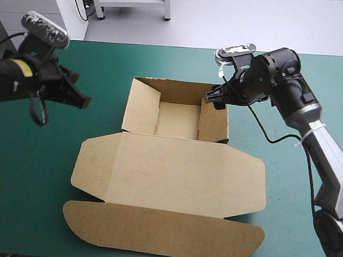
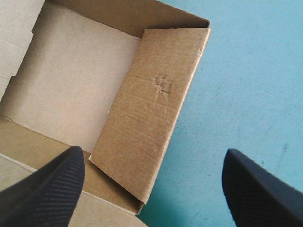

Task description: Fold the box

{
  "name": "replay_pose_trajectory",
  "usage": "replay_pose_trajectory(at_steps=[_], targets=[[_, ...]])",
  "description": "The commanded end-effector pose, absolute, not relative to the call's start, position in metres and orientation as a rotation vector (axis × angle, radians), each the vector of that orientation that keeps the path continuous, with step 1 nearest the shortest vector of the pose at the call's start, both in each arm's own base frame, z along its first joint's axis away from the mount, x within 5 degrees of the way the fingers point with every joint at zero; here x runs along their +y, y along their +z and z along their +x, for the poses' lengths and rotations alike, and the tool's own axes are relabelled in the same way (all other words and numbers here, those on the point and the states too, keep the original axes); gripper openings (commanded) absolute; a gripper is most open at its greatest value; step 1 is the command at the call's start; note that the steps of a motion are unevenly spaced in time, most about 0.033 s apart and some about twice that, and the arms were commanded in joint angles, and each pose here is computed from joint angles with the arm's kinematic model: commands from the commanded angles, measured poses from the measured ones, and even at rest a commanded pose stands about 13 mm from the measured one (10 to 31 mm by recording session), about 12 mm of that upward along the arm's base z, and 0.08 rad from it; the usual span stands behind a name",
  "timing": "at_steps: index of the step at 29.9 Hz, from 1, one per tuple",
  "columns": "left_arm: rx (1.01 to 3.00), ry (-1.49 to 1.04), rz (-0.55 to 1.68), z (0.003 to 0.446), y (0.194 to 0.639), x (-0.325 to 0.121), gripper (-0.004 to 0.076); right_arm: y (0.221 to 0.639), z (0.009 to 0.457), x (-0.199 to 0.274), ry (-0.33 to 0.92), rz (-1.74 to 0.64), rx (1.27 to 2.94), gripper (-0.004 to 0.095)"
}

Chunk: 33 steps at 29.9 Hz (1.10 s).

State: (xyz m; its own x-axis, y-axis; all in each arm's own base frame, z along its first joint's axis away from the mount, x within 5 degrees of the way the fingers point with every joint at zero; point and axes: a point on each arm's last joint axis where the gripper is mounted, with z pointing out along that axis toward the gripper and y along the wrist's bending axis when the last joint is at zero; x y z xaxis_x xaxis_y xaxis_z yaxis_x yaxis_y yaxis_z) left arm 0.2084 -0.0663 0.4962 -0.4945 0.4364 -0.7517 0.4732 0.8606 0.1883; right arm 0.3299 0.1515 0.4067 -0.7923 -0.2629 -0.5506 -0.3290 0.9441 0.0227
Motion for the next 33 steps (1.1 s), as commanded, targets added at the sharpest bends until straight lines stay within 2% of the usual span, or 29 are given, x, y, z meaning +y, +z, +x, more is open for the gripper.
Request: replay_pose_trajectory(at_steps=[1,8,16,22,28,33], targets=[[2.179,-0.009,0.675,0.162,0.486,-0.05,-0.0006,0.422,0.323,0.149,0.179,-0.418,2.478,0.0738],[2.308,-0.014,0.66,0.106,0.418,-0.032,-0.0006,0.411,0.333,0.154,0.183,-0.416,2.501,0.0738],[2.428,-0.072,0.514,0.067,0.352,-0.02,-0.0006,0.393,0.345,0.16,0.171,-0.418,2.549,0.0738],[2.434,-0.104,0.425,0.048,0.33,-0.014,-0.0008,0.376,0.356,0.164,0.156,-0.418,2.584,0.0738],[2.464,-0.082,0.427,0.043,0.311,-0.012,-0.0008,0.343,0.376,0.17,0.121,-0.391,2.66,0.0738],[2.5,-0.068,0.392,0.044,0.303,-0.01,-0.0008,0.32,0.393,0.166,0.198,-0.324,2.71,0.0737]])
